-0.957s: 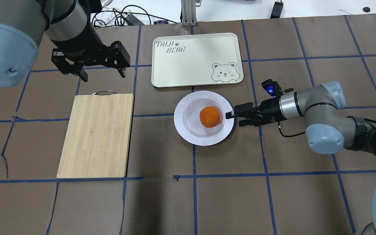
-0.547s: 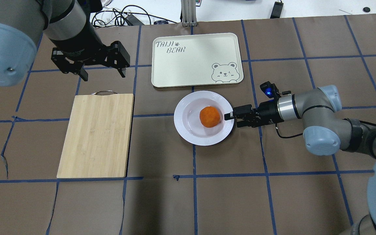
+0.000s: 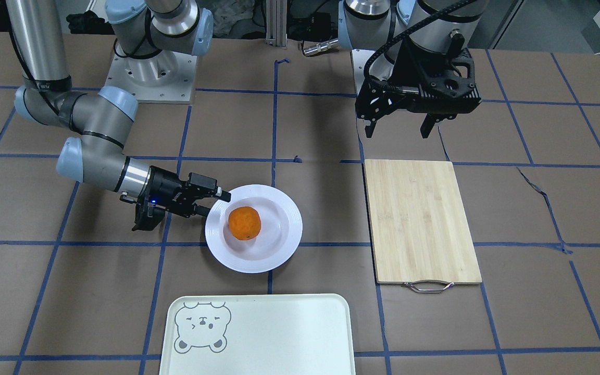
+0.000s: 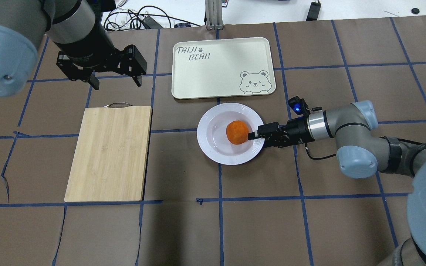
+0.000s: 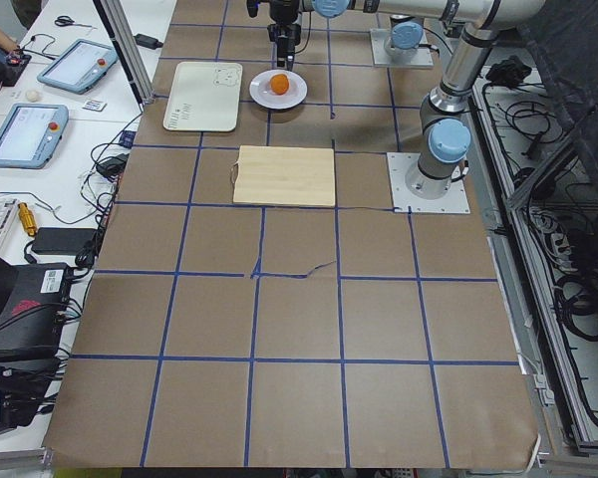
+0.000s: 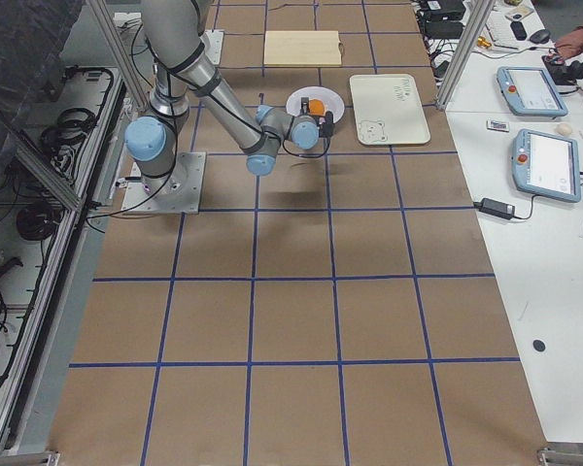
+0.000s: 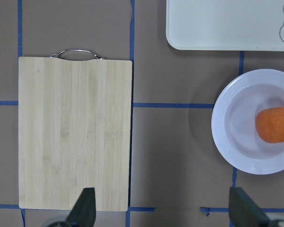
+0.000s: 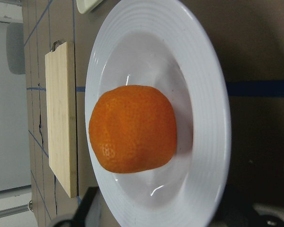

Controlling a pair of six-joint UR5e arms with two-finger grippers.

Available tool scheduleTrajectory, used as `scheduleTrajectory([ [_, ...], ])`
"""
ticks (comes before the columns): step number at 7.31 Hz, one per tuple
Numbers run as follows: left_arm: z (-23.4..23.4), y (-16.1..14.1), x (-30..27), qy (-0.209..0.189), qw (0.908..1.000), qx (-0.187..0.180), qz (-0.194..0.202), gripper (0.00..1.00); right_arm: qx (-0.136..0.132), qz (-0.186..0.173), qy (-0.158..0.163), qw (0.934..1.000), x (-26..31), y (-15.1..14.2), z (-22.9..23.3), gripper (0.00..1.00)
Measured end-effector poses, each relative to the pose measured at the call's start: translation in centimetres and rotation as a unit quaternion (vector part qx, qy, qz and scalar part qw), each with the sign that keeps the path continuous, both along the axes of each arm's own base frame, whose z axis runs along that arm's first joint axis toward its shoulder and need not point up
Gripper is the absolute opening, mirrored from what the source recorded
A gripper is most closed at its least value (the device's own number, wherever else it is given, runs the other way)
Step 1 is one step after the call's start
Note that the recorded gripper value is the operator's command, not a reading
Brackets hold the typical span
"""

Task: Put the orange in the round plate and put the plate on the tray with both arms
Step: 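Close the right gripper on the plate rim, then lift and carry the plate with the right gripper onto the bear tray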

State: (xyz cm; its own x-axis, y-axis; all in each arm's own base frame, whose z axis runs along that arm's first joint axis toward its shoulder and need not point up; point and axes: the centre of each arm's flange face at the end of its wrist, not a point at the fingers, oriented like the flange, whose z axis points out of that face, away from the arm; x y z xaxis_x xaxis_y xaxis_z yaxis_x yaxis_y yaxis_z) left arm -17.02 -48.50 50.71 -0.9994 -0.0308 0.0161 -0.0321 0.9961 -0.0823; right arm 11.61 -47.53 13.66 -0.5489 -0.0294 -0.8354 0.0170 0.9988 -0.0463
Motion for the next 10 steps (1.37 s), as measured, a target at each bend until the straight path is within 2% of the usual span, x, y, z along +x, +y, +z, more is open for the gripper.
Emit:
scheduleTrajectory([
  [2,-0.04,-0.05,0.42,0.000,1.0000,0.000,0.003,1.00,0.000,0.000,0.000,1.0000,0.02,-0.02,-0.02,0.34],
  [5,-0.07,-0.01,0.50,0.000,1.0000,0.001,0.003,1.00,0.000,0.001,0.000,1.0000,0.03,-0.01,-0.04,0.11],
  [6,-0.11,0.00,0.50,0.000,1.0000,0.001,0.003,1.00,0.001,0.001,0.000,1.0000,0.03,0.00,-0.02,0.06],
  [8,-0.14,0.02,0.47,0.000,1.0000,0.001,0.002,1.00,0.003,-0.001,0.000,1.0000,0.03,0.01,0.10,0.04],
  [9,-0.13,0.04,0.47,0.000,1.0000,0.001,0.002,1.00,0.012,-0.006,0.001,0.9999,0.00,0.01,0.25,0.01],
  [10,-0.11,0.06,0.47,0.000,1.0000,0.001,0.002,1.00,0.032,-0.023,0.003,0.9992,-0.06,-0.11,0.62,0.00],
])
